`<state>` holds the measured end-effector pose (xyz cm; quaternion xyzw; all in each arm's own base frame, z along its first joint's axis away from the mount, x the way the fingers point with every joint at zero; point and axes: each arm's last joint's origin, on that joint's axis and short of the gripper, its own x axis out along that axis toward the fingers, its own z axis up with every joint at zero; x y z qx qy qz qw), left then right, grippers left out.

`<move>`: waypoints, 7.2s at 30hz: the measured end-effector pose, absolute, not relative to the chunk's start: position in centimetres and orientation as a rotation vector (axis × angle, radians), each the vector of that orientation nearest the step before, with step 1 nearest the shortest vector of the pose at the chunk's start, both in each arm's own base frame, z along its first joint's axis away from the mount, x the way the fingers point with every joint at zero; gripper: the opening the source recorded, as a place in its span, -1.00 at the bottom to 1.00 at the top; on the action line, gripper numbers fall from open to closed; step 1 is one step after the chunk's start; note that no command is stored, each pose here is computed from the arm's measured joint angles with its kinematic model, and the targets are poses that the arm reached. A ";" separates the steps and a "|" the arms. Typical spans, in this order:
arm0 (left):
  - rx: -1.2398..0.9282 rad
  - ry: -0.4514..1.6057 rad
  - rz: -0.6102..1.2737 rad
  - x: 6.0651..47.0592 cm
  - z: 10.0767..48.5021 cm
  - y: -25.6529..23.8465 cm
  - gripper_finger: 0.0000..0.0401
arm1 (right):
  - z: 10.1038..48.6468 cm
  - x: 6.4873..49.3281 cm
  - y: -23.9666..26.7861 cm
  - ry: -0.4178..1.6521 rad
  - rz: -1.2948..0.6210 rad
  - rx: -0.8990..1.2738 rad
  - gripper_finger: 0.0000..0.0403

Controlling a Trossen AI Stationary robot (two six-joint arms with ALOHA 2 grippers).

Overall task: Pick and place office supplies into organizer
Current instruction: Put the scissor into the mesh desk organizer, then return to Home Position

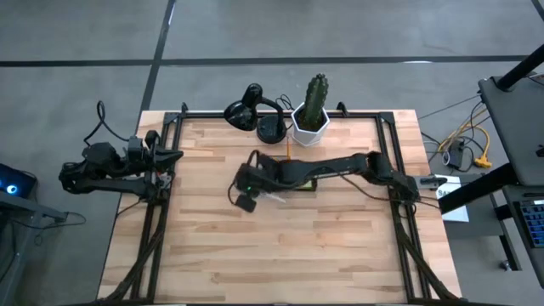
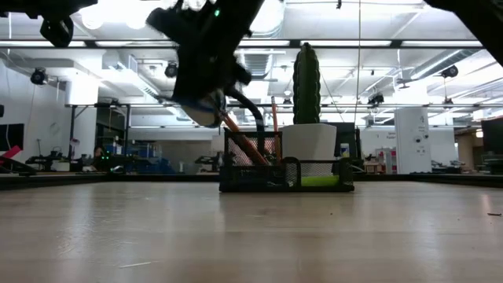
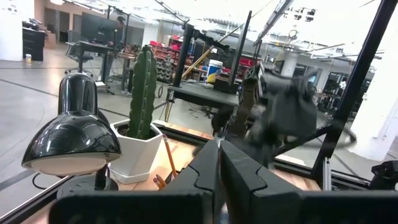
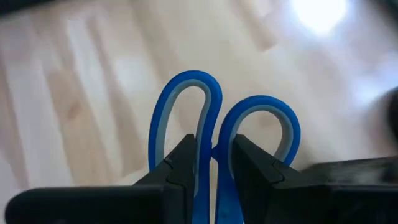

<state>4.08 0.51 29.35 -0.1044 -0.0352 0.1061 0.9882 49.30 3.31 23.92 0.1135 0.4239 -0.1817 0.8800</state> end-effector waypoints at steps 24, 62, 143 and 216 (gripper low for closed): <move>-0.212 -0.075 0.212 4.0 29.4 0.5 -1.00 | 31.0 46.7 -1.7 0.523 -0.887 0.074 -0.67; -0.217 -0.078 0.212 4.0 29.4 0.5 -1.00 | 22.8 44.6 0.0 -0.015 -1.457 0.117 -0.67; -0.241 -0.094 0.210 3.9 29.6 0.5 -1.00 | 20.8 45.7 4.4 0.114 -1.334 -0.018 -0.21; -0.094 -0.099 0.303 8.0 30.6 0.4 -1.00 | 17.2 9.8 -0.2 -0.061 0.011 0.210 -0.96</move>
